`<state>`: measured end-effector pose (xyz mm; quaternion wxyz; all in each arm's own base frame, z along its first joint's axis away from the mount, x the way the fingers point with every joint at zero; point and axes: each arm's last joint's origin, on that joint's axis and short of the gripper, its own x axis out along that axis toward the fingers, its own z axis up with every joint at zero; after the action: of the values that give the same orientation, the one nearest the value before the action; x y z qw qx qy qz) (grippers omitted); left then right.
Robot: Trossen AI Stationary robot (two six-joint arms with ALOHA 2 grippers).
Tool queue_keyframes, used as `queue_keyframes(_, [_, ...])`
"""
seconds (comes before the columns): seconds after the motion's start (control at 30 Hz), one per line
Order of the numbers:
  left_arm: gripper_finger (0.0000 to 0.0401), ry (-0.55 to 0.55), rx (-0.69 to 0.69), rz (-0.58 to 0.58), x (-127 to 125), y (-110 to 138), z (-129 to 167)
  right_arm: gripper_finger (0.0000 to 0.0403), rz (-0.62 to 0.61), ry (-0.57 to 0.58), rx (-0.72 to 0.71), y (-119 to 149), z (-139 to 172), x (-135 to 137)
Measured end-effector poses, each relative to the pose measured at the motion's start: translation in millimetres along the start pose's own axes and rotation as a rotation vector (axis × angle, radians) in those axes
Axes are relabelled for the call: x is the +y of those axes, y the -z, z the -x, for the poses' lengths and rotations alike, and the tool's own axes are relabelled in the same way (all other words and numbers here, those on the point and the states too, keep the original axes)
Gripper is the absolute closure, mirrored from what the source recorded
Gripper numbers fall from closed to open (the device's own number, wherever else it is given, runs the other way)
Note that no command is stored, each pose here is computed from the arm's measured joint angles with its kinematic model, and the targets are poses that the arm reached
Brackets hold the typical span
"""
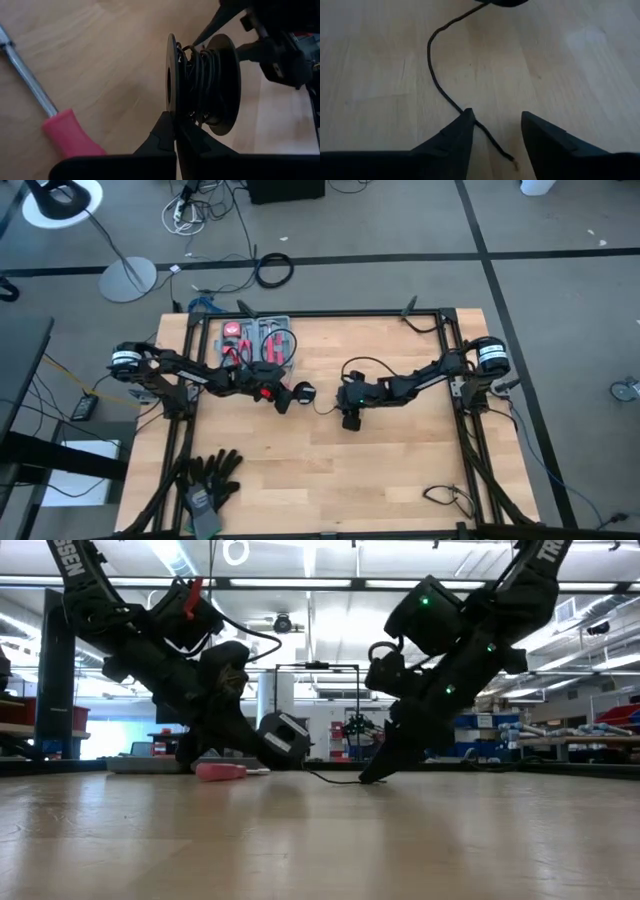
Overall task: Coil cords
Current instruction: Coil the black wire onto the spool
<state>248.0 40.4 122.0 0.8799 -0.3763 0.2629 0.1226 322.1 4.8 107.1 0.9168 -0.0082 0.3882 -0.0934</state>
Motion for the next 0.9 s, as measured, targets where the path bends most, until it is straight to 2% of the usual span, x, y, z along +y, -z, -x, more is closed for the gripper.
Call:
queue_keyframes(0.1, [0.0400,0.003,-0.007,0.001,-0.5,-0.7,0.0,0.0229,-0.001,-0.006,0.030,2.3,0.5,0.0])
queue_keyframes(0.2, [0.0400,0.007,-0.014,0.002,-0.7,-1.6,0.0,0.0245,0.008,-0.021,0.039,3.2,0.7,0.6])
queue_keyframes(0.3, [0.0400,0.025,-0.036,-0.002,-2.5,-3.6,0.1,0.0293,0.017,-0.042,0.055,4.8,0.7,1.4])
queue_keyframes(0.4, [0.0400,0.066,-0.083,-0.010,-6.5,-8.2,0.5,0.0365,0.022,-0.049,0.064,6.0,0.9,2.8])
queue_keyframes(0.47, [0.0400,0.101,-0.123,-0.018,-10.0,-12.0,1.2,0.0391,0.028,-0.054,0.063,5.6,1.0,4.2])
queue_keyframes(0.73, [0.0400,0.148,-0.167,-0.025,-12.4,-19.5,2.5,0.0401,0.045,-0.058,0.041,-13.7,4.5,5.8])
queue_keyframes(0.9, [0.0400,0.123,-0.159,-0.015,-7.6,-21.0,2.6,0.0402,0.086,-0.055,0.013,-33.0,9.5,6.5])
